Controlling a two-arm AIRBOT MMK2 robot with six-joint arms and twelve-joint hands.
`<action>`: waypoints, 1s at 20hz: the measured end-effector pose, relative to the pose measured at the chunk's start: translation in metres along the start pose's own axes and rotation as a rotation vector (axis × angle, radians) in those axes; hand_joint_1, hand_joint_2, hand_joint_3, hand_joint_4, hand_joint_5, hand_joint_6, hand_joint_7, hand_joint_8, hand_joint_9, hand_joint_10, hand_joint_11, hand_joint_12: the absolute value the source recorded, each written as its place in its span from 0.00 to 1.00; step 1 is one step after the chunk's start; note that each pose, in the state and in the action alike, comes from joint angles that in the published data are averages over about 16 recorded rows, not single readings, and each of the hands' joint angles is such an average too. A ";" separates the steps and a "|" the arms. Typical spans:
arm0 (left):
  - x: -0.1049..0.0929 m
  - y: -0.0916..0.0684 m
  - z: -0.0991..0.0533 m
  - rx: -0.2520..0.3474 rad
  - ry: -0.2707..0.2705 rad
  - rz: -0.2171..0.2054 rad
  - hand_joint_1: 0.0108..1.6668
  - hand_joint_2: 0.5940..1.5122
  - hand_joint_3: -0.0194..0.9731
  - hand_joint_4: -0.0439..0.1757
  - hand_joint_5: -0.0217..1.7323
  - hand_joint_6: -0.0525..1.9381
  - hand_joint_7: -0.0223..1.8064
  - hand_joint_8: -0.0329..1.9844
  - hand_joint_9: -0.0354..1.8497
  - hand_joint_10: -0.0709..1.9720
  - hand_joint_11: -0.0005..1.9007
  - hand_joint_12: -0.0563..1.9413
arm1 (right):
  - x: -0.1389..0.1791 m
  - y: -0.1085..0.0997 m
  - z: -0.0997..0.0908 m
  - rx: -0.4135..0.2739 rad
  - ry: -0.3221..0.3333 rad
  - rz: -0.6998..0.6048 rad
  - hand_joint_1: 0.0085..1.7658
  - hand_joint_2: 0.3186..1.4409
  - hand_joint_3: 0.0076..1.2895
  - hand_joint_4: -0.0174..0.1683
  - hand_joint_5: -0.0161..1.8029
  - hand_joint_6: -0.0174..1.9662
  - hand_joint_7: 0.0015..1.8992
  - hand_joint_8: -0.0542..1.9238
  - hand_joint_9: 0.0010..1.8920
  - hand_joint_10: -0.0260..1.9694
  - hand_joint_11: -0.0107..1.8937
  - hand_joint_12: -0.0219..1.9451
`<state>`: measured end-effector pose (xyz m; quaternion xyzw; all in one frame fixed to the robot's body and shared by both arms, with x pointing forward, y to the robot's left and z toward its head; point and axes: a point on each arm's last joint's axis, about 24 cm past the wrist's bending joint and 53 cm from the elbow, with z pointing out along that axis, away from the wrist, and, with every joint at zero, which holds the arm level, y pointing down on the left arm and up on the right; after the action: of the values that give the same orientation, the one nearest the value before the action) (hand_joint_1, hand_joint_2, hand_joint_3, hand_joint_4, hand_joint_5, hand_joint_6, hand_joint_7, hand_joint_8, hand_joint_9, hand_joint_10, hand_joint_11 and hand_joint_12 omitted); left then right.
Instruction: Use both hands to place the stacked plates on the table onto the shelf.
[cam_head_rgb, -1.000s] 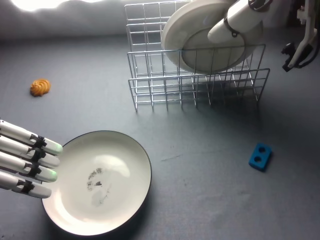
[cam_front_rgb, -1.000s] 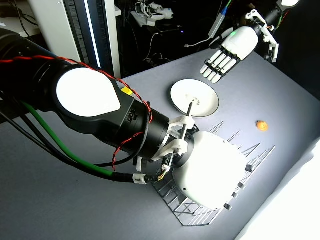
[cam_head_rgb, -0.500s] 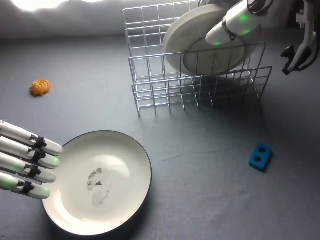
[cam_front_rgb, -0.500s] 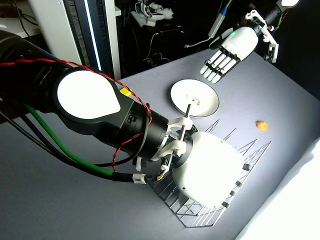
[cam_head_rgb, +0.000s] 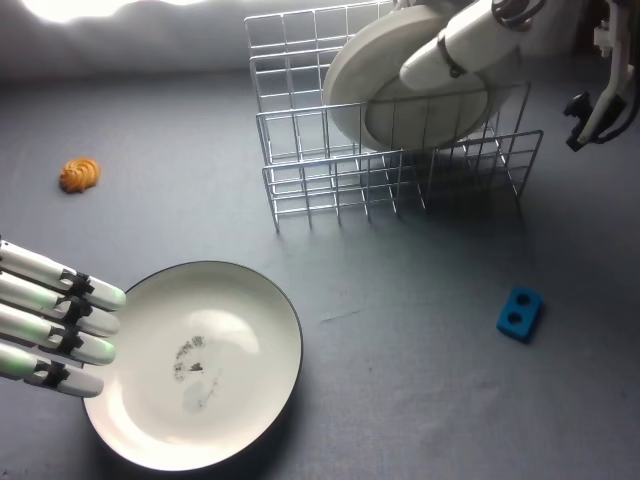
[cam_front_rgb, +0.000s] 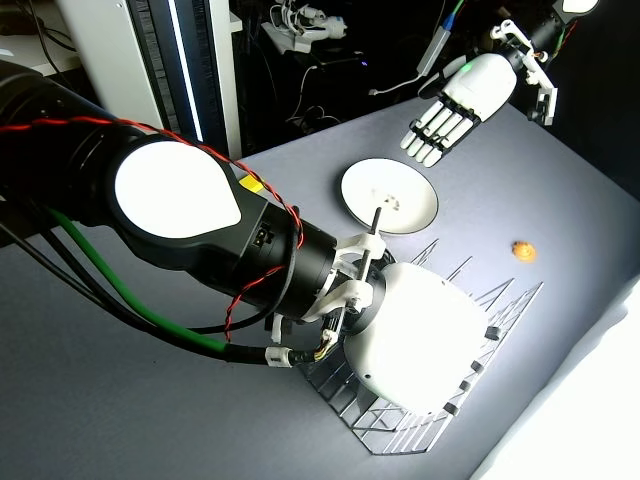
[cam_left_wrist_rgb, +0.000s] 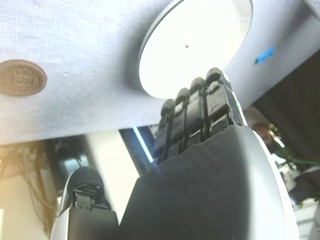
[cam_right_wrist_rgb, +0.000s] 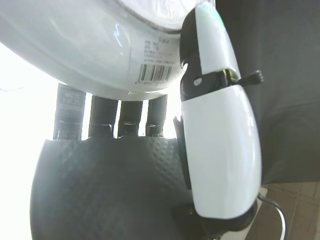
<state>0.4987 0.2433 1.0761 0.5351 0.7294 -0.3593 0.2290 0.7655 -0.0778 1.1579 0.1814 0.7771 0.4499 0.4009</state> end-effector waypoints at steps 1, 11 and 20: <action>0.000 0.000 0.000 0.000 0.000 0.000 0.00 0.55 0.03 0.20 0.03 0.03 0.03 0.01 0.03 0.04 0.01 0.02 | 0.000 0.000 0.000 0.000 0.000 0.000 0.60 0.64 0.00 0.08 0.49 0.22 0.55 0.18 0.63 0.03 0.44 0.50; 0.000 0.000 0.000 0.000 0.000 0.000 0.00 0.55 0.03 0.20 0.02 0.03 0.03 0.01 0.03 0.04 0.01 0.02 | -0.004 0.003 -0.001 -0.008 -0.005 0.001 0.47 0.62 0.00 0.08 0.40 0.03 0.47 0.04 0.50 0.02 0.34 0.55; 0.000 0.000 0.000 0.000 0.000 0.000 0.00 0.55 0.03 0.20 0.02 0.03 0.03 0.01 0.03 0.04 0.01 0.02 | -0.012 0.013 -0.004 -0.029 -0.016 0.007 0.40 0.59 0.00 0.07 0.33 0.03 0.39 0.04 0.43 0.03 0.23 0.56</action>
<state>0.4988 0.2434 1.0761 0.5351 0.7296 -0.3592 0.2290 0.7688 -0.0814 1.1754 0.1818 0.7668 0.4608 0.4082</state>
